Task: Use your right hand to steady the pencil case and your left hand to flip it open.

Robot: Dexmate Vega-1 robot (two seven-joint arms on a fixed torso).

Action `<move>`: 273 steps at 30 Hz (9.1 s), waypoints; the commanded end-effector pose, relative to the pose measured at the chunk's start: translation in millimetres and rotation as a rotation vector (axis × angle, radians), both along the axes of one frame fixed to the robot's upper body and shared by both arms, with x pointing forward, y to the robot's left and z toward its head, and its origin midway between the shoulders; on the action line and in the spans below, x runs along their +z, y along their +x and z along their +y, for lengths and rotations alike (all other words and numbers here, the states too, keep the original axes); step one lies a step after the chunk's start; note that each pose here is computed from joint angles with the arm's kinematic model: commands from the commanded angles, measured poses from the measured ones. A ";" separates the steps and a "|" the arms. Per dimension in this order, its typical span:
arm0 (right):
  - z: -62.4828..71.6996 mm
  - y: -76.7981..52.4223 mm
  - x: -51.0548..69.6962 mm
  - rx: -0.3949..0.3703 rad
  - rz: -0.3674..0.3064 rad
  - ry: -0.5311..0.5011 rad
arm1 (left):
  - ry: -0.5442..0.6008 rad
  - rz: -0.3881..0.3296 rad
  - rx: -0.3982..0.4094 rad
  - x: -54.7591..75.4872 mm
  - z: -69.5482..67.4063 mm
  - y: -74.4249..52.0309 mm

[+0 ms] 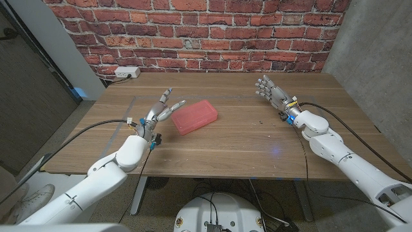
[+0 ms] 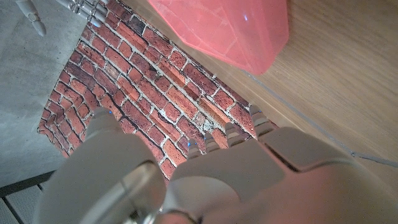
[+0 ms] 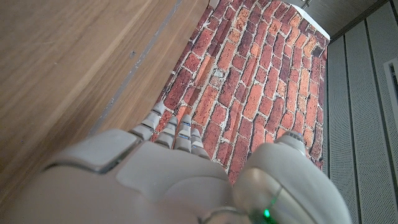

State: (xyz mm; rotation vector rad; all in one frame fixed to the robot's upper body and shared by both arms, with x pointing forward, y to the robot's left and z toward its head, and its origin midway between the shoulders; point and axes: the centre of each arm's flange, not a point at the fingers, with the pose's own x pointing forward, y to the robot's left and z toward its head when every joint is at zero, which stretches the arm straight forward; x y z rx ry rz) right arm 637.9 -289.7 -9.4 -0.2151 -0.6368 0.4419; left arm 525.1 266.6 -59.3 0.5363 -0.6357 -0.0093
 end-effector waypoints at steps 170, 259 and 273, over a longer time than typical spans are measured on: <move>-15.3 -35.1 -7.1 0.115 -0.043 0.212 | -0.079 0.009 -0.536 130.3 -111.3 95.8; 26.2 -76.4 24.3 0.102 -0.198 0.035 | -0.123 0.337 -1.021 114.8 -193.2 137.5; 31.8 -76.5 22.0 0.100 -0.159 -0.012 | -0.100 0.357 -1.017 112.0 -198.3 137.3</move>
